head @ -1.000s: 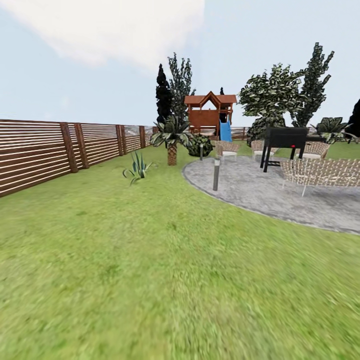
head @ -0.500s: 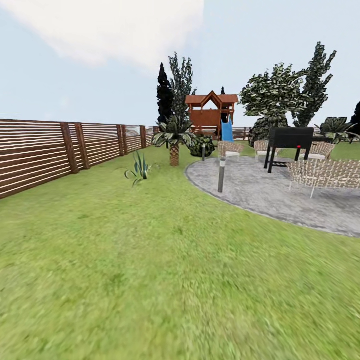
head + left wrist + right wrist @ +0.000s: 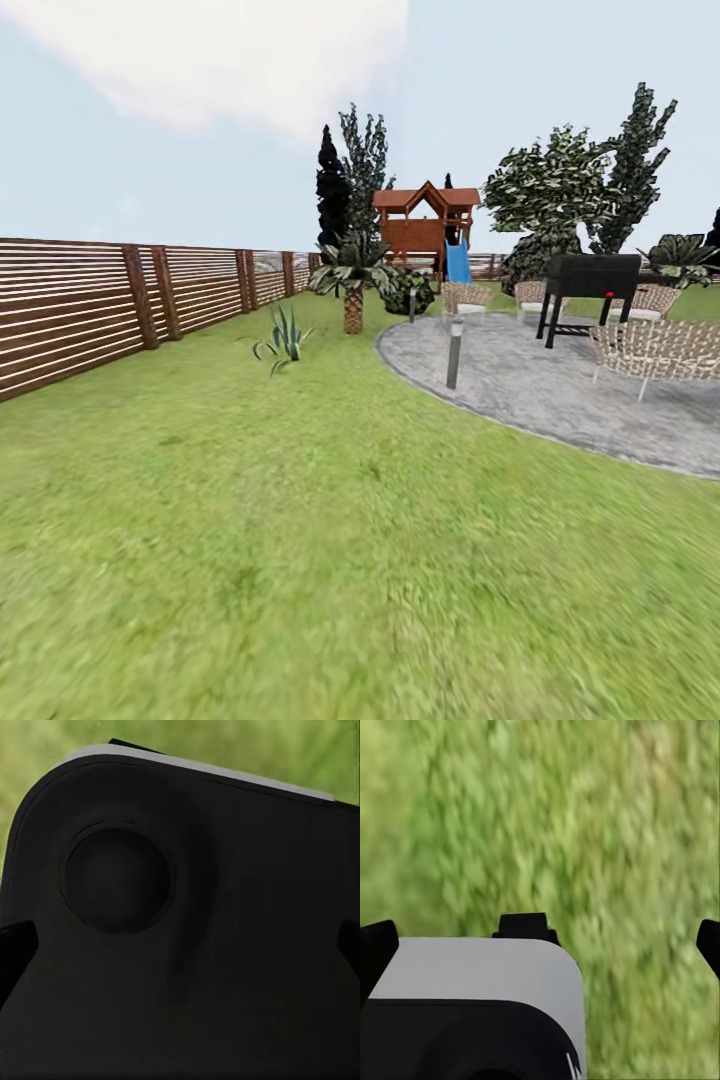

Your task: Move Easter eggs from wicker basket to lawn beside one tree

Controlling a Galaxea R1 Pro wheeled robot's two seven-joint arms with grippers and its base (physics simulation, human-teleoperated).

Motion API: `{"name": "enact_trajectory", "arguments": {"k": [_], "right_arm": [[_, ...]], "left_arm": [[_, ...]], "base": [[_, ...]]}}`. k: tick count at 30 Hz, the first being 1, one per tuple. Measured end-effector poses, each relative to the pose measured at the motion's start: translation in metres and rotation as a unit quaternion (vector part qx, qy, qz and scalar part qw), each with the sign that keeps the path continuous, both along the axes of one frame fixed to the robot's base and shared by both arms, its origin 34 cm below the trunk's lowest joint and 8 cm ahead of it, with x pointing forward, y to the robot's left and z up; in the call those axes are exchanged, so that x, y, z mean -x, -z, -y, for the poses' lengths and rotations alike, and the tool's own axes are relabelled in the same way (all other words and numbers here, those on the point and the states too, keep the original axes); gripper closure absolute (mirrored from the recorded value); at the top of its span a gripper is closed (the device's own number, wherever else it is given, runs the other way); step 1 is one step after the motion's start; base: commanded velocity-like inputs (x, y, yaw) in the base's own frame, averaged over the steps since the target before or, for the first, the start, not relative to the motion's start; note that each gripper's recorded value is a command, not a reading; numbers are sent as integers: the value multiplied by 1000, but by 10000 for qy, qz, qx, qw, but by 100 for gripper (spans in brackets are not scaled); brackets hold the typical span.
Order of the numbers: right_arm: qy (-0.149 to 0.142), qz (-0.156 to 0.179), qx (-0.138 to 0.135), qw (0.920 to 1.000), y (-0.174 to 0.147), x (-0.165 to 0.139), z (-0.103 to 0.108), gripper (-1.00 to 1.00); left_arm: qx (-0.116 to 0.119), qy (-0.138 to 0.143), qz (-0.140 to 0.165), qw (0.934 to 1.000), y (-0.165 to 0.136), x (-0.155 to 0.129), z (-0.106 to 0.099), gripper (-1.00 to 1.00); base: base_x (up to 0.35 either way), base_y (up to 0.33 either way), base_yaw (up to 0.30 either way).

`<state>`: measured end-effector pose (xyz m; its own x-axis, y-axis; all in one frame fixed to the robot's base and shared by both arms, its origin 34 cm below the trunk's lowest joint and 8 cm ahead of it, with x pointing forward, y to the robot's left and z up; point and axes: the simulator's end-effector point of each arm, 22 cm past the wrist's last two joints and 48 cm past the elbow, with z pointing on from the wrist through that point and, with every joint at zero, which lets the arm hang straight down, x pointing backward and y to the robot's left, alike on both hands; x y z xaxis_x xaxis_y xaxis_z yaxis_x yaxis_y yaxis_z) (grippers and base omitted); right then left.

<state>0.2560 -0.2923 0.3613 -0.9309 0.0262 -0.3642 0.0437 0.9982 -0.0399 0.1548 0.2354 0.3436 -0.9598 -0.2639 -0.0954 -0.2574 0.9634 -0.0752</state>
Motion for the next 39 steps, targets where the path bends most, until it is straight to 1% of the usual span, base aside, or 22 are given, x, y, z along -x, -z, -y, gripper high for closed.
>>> {"name": "enact_trajectory", "arguments": {"k": [39], "right_arm": [[3, -2, 3, 10000, 0, 0, 1, -100]], "left_arm": [[-7, -1, -2, 10000, 0, 0, 0, -100]], "base": [[267, 243, 0]]}}
